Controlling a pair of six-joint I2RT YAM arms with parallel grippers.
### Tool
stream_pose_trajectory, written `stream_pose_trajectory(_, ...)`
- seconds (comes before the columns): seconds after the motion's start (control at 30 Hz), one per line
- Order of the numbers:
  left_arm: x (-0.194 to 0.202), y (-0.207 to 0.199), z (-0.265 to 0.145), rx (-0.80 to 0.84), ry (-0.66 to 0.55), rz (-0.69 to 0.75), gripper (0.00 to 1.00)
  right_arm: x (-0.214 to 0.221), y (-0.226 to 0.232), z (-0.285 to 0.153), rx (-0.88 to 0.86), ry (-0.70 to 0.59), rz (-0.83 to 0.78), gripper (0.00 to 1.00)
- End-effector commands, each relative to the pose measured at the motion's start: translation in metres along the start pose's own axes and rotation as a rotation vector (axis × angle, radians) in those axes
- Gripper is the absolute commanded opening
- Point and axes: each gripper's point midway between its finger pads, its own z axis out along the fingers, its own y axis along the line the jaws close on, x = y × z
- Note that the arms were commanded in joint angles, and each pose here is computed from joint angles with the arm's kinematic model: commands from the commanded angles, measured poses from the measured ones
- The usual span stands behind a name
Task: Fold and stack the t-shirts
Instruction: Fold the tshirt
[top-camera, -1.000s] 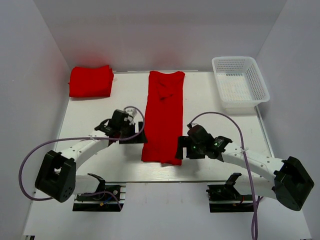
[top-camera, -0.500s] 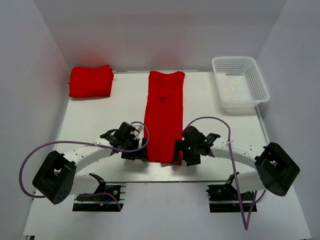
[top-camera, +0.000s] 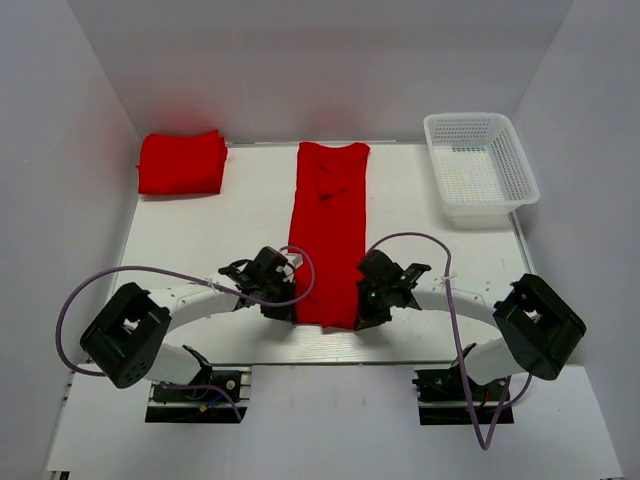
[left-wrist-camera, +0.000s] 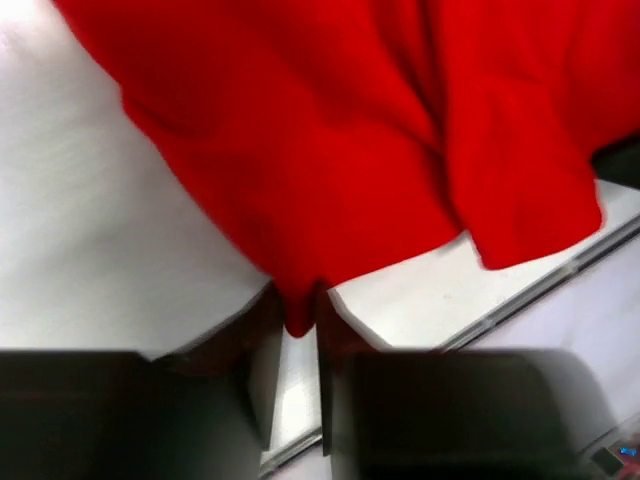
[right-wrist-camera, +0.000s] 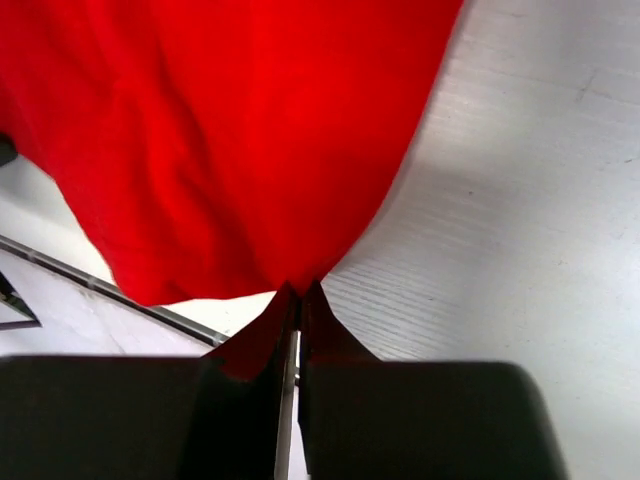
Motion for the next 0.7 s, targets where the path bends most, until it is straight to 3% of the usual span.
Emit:
stream_pose_trajectory(0.0, 0.021, 0.001, 0.002, 0.010, 0.070, 0.030, 0.05, -0.012, 0.014, -0.007, -0.030, -0.028, -0.034, 0.00)
stream_pose_trajectory(0.03, 0.020, -0.001, 0.000, 0.004, 0.066, 0.039, 0.00, -0.011, 0.011, -0.010, -0.012, -0.033, -0.034, 0.00)
stream_pose_trajectory(0.37, -0.018, -0.032, -0.041, 0.064, -0.091, 0.014, 0.00, -0.017, 0.021, -0.040, -0.100, -0.153, -0.080, 0.00)
stream_pose_trajectory(0.5, -0.056, -0.041, -0.055, 0.049, -0.206, 0.011, 0.00, -0.035, 0.019, -0.051, -0.051, -0.220, -0.113, 0.00)
stream_pose_trajectory(0.67, -0.118, -0.030, -0.068, -0.105, -0.345, -0.040, 0.00, -0.081, 0.014, -0.069, 0.091, -0.353, -0.137, 0.00)
